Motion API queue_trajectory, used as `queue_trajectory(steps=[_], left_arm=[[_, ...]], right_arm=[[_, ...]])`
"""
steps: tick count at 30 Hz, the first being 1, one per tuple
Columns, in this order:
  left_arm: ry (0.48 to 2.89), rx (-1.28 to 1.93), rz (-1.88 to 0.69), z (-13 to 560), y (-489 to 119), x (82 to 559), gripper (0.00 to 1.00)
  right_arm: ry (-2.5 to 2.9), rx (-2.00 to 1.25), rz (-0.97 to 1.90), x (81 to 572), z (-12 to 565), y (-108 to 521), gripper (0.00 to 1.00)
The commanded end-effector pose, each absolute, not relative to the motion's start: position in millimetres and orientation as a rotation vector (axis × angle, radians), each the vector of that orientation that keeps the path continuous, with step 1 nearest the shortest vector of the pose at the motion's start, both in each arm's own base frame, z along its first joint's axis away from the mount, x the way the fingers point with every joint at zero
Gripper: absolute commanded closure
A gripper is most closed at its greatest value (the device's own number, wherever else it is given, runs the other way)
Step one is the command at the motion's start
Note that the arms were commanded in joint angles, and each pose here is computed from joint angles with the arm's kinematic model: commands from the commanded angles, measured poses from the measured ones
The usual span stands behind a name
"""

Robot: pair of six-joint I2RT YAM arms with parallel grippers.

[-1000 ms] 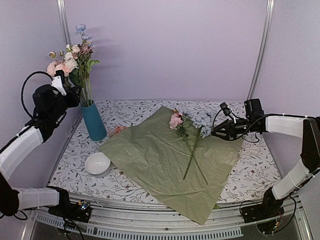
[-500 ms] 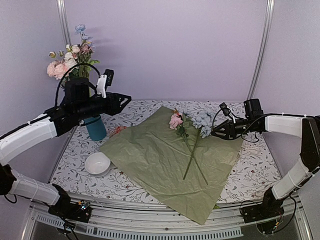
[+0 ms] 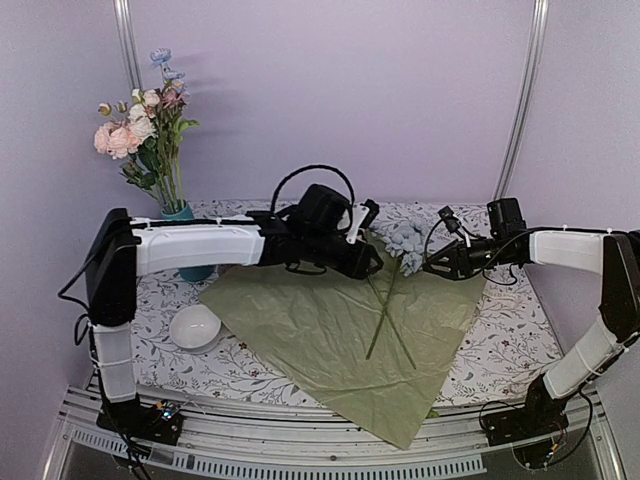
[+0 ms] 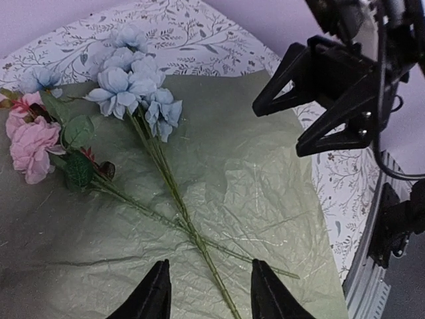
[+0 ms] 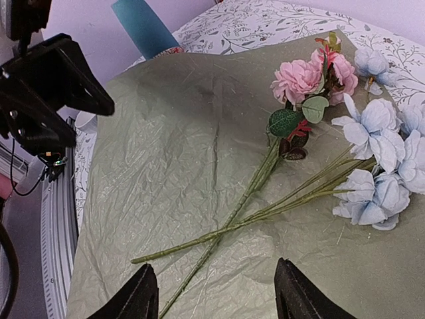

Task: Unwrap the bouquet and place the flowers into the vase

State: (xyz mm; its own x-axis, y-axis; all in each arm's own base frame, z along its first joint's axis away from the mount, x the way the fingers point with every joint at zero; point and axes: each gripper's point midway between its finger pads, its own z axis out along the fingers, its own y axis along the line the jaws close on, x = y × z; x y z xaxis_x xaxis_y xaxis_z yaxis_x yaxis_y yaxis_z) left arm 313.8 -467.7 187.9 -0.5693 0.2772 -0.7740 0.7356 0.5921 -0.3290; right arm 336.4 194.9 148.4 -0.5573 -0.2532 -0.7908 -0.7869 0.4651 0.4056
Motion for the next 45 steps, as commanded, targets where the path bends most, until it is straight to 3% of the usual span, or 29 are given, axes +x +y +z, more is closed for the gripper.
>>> queue_trajectory(steps=[1, 11, 31, 38, 42, 45], left_arm=[[2.297, 0.918, -0.567, 126, -490, 302, 0.57], [2.412, 0.983, -0.391, 65, -523, 293, 0.55], [2.552, 0.902, -0.343, 14, -520, 301, 0.78], [2.533, 0.785, -0.366, 49, -509, 321, 0.93], [2.484, 0.711, -0.491, 91, -507, 333, 1.0], [2.407, 0.643, -0.647, 136, -507, 342, 1.0]], right_arm=[[2.059, -0.85, 0.998, 346, 151, 191, 0.39], [2.063, -0.838, 0.979, 349, 151, 186, 0.39], [2.055, -0.842, 1.004, 348, 151, 187, 0.39], [2.031, -0.843, 0.999, 347, 164, 187, 0.39], [1.995, -0.848, 1.003, 347, 189, 189, 0.39], [1.965, -0.855, 1.004, 346, 208, 190, 0.39]])
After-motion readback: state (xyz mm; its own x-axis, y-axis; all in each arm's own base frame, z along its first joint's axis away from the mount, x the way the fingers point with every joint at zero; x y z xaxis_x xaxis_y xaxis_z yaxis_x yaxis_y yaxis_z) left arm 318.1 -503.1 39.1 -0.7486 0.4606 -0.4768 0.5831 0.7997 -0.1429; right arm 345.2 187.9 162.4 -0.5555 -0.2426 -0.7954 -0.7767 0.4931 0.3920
